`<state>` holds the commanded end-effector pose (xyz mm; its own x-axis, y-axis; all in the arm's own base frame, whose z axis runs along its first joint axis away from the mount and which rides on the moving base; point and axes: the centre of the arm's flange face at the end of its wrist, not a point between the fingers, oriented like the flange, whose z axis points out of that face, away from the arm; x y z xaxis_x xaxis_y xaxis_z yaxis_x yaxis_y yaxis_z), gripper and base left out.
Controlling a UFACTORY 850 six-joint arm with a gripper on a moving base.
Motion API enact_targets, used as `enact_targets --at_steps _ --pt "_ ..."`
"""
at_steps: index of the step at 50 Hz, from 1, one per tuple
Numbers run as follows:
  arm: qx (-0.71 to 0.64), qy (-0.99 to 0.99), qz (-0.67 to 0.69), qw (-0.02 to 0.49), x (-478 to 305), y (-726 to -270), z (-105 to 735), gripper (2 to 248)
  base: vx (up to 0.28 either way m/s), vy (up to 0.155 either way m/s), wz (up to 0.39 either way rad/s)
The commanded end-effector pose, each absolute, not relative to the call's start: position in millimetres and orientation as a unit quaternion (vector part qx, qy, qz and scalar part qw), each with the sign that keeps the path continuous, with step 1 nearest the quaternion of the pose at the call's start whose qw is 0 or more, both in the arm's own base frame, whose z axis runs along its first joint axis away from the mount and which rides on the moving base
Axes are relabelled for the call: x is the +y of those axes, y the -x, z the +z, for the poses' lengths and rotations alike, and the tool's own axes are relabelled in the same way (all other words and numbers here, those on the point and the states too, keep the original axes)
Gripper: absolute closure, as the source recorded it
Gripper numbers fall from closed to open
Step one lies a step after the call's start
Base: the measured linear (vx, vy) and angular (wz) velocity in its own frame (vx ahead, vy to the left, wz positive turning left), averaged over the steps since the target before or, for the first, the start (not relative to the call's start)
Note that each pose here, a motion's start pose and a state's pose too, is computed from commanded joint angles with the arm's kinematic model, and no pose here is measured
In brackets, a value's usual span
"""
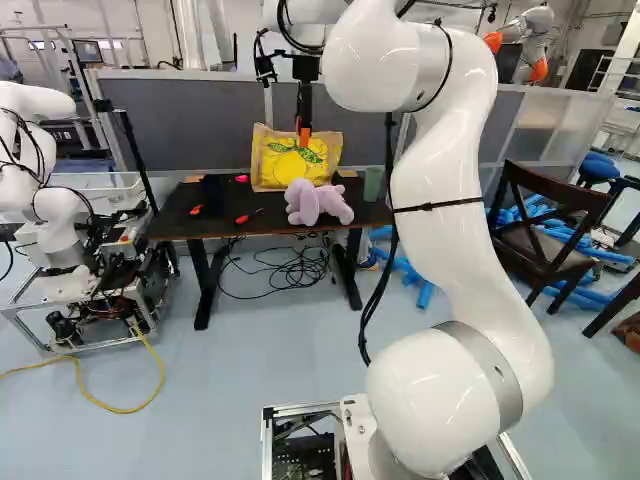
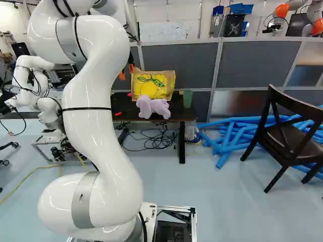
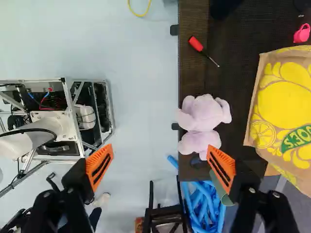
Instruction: Pick up the bag on the ground and place it on the table
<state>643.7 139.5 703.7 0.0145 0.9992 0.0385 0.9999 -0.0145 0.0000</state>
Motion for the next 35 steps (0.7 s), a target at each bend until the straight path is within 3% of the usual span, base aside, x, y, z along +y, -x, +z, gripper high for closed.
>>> enact_targets --at_steps 35 --pt "-0.701 0.713 -0.015 0.013 139.1 -643.6 703.0 3 0.002 0.000 0.000"
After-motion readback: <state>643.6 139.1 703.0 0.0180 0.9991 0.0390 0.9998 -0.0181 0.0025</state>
